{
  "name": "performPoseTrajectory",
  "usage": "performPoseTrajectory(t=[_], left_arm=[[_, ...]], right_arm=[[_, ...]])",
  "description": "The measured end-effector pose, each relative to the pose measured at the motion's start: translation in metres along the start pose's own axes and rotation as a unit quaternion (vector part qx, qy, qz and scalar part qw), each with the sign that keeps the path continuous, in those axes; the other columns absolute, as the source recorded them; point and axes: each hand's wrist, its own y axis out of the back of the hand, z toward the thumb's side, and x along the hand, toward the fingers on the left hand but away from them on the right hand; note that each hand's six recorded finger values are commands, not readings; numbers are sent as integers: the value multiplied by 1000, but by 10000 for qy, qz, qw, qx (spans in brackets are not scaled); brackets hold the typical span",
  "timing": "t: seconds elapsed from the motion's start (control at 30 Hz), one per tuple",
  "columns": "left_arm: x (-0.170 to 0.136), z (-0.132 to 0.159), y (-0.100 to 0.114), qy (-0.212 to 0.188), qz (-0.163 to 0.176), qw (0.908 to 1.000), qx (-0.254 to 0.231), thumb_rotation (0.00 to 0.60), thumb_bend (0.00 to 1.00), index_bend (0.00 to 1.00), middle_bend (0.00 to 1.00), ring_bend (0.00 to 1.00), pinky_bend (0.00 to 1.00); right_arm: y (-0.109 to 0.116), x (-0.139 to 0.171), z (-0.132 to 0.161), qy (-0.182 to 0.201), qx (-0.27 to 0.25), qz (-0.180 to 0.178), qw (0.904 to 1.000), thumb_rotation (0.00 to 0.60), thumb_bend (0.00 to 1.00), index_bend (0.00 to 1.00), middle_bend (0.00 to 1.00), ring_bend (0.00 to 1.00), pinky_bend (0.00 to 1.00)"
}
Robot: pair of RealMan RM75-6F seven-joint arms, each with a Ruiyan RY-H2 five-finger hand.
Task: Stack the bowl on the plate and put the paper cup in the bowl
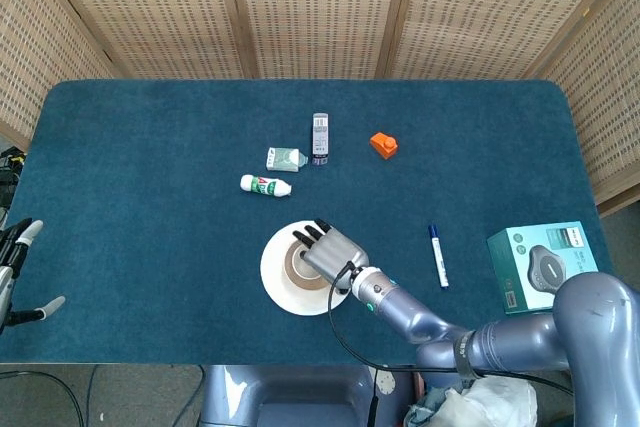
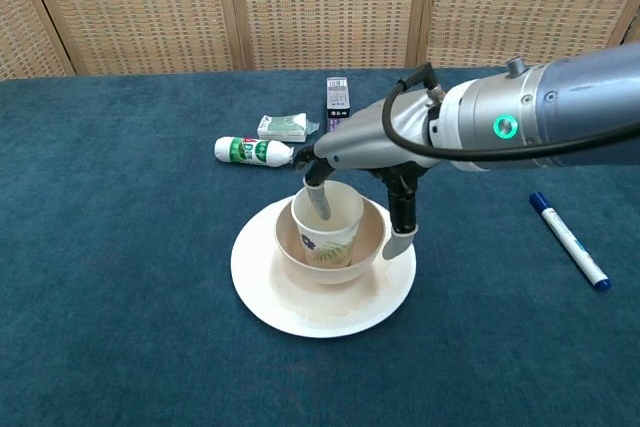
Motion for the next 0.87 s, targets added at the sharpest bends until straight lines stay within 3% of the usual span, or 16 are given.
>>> performPoseTrajectory(t=[0.2, 0.37, 0.47, 0.57, 0.7, 0.87], left_arm=[[-1, -1, 1, -11, 2, 10000, -26, 600, 0, 0, 0, 0, 0], [-4, 1, 4, -68, 67, 9999, -54, 600, 0, 0, 0, 0, 0], [-7, 3, 5, -117, 124, 9998, -51, 600, 0, 0, 0, 0, 0], [-8, 4, 6, -141, 176, 9997, -10, 600, 0, 0, 0, 0, 0], [-10, 10, 6, -244, 287, 9993, 48, 600, 0, 0, 0, 0, 0], [-13, 13, 4, -325, 398, 9986, 103, 600, 0, 0, 0, 0, 0]], right_arm=[[19, 32, -17, -133, -138, -315, 9993, 600, 132, 277, 0, 0, 0], [24, 59, -42, -407, -328, -688, 9963, 600, 113, 33, 0, 0, 0], [21, 81, -62, -633, -520, -1065, 9909, 600, 36, 0, 0, 0, 0], [14, 107, -84, -861, -707, -1554, 9816, 600, 0, 0, 0, 0, 0], [-16, 155, -124, -1460, -1023, -2209, 9589, 600, 0, 0, 0, 0, 0], [-58, 208, -155, -2127, -1167, -2594, 9348, 600, 0, 0, 0, 0, 0]])
